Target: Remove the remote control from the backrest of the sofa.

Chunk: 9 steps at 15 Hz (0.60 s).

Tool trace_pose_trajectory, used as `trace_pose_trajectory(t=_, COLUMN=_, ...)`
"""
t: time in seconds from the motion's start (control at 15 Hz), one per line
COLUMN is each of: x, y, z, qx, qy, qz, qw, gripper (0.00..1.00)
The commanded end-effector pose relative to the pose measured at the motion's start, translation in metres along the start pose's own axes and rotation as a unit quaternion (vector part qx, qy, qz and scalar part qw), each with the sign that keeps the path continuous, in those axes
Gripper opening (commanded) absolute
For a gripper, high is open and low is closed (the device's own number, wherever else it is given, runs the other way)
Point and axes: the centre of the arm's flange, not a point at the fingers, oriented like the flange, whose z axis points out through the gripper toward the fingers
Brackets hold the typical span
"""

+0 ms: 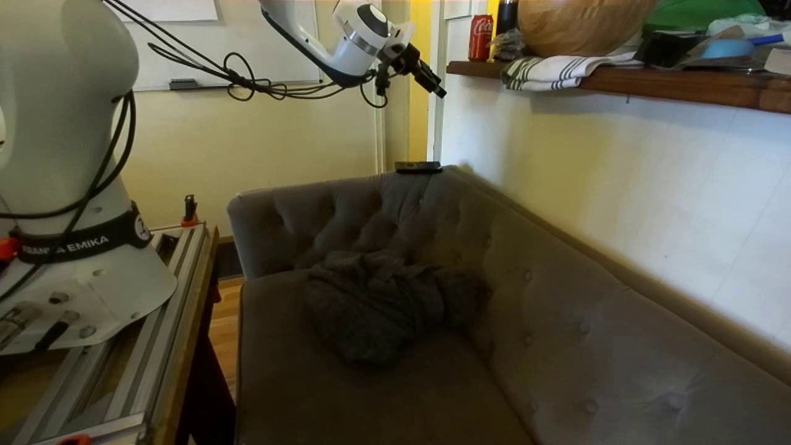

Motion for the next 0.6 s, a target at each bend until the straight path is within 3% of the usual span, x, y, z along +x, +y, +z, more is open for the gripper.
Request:
trace_pose_trajectory(t=0.0, x=-0.003, y=0.0, z=0.001, qx=0.0, qy=-0.003, qz=-0.001, qw=1.0, gripper=1.0)
trace_pose_trajectory(t=0.33, x=-0.006, y=0.002, z=0.004, qx=0.001, qy=-0.009, qz=0.003, qw=1.0, gripper=1.0)
trace_pose_trajectory(t=0.53, x=0.004, y=0.038, z=-0.037, qx=0.014, qy=0.014, qz=0.043, qw=0.9989, gripper=1.0)
